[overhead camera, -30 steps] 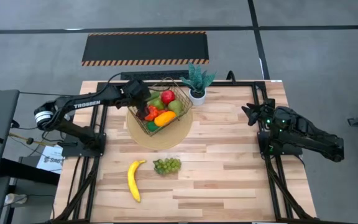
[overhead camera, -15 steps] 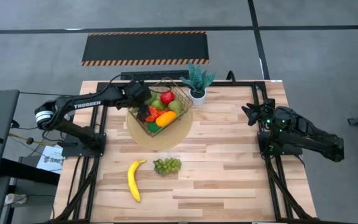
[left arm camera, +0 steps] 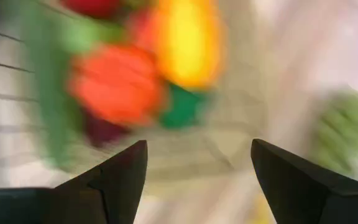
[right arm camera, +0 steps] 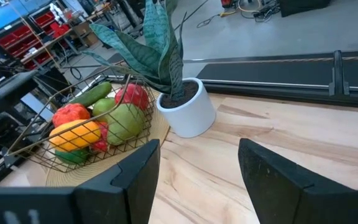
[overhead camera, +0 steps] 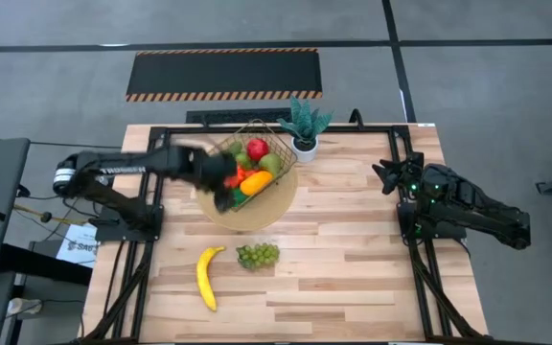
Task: Build produce basket
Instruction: Put the banana into the wire basket
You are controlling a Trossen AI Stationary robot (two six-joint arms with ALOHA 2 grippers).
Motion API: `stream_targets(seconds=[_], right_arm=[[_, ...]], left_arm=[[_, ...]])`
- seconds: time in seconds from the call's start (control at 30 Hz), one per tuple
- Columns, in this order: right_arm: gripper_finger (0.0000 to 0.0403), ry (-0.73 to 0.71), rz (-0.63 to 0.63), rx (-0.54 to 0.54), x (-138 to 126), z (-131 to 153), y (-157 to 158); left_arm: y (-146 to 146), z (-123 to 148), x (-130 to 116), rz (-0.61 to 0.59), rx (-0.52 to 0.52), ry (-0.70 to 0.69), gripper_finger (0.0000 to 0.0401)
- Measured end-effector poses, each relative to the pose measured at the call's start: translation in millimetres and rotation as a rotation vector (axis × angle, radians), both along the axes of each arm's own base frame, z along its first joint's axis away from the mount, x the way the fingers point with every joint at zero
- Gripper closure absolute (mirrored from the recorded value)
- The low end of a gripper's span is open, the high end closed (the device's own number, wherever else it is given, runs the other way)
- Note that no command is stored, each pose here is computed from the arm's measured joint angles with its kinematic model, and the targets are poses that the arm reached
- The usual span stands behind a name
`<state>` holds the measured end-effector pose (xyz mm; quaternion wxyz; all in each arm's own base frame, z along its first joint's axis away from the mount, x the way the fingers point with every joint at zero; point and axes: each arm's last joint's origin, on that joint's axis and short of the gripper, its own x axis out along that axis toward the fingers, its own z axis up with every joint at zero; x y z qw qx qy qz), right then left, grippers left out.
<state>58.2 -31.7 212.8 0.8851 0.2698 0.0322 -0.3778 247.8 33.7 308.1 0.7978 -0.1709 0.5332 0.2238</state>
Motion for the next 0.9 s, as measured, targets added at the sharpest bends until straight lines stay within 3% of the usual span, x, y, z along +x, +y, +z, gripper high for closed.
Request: stream_targets(seconds=[0.1,0.17,0.43,0.6,0.9], right_arm=[[0.0163,0.0,0.0,0.0,0,0,0],[0.0163,0.0,0.0,0.0,0,0,0],[0.0163,0.003,0.0,0.001,0,0,0],[0.0163,0.003,0.001,0.001,0,0,0],[0.0163,0.003,0.001,0.001,0,0,0]], left_arm=[[-44,-9,2,-0.066,-0.069,0.016,0.0131],[-72,-17,1,-0.028,-0.094,0.003,0.0131],[-157,-47,-36,0.451,-0.191,-0.128,0.0131],[-188,-72,-53,0.578,-0.229,-0.072,0.0131],[-214,-122,-44,0.667,-0.144,0.079,0.0131]])
